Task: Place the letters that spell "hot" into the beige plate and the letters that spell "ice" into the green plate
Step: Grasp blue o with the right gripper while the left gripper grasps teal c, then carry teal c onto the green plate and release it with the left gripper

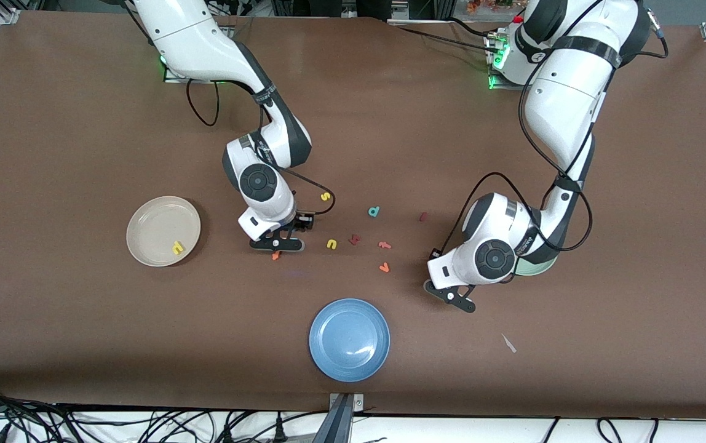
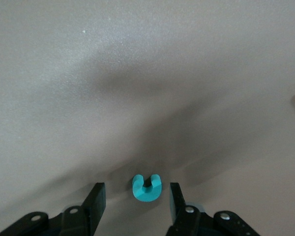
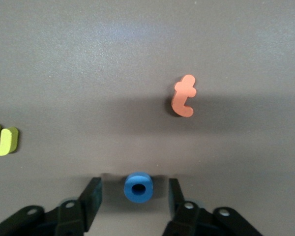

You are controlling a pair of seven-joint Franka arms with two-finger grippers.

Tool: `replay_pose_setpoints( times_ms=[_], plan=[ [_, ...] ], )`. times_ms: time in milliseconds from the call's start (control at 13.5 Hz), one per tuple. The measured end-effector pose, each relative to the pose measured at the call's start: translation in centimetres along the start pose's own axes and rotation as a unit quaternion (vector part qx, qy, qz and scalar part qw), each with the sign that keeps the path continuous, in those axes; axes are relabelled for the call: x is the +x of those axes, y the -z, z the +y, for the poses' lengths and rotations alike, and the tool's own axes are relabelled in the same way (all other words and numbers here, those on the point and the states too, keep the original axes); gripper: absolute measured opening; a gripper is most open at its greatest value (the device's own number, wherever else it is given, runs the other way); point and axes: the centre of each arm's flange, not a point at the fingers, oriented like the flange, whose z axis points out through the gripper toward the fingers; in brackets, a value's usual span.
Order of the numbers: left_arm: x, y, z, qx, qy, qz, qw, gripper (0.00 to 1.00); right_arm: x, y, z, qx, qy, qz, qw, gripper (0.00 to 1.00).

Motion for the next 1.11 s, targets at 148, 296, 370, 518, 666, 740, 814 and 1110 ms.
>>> replay_pose_setpoints(
  times_ms=[148,296,370,518,666,740,814,1110],
  plan=[
    [0.0,-0.1,0.0,0.000,0.000,-0.001,1.000,0.56,0.0,-0.1,0.0,0.000,0.002,-0.001,1.000,0.55],
    [-0.1,-0.2,0.2,0.000,-0.001,-0.002,1.000,0.56,0.0,-0.2,0.1,-0.001,0.002,-0.001,1.000,0.51],
    [-0.1,-0.3,0.4,0.000,-0.003,-0.003,1.000,0.56,0.0,-0.3,0.1,-0.001,0.002,-0.002,1.000,0.51],
    [-0.1,-0.5,1.1,0.000,-0.005,-0.005,1.000,0.54,0.0,-0.4,0.1,-0.002,0.002,-0.003,1.000,0.50],
    [-0.1,-0.7,1.8,0.001,-0.001,-0.007,1.000,0.52,0.0,-0.4,0.1,-0.002,0.002,-0.003,1.000,0.48],
    [-0.1,-0.8,2.0,0.001,-0.001,-0.008,1.000,0.50,0.0,-0.4,0.1,-0.002,0.002,-0.003,1.000,0.44],
    [-0.1,-0.9,2.0,0.001,0.000,-0.008,1.000,0.50,0.0,-0.4,0.1,-0.002,0.002,-0.003,1.000,0.44],
    [-0.1,-0.9,1.7,0.004,0.004,0.001,1.000,0.28,0.0,-0.4,0.1,-0.002,0.002,-0.003,1.000,0.39]
  ],
)
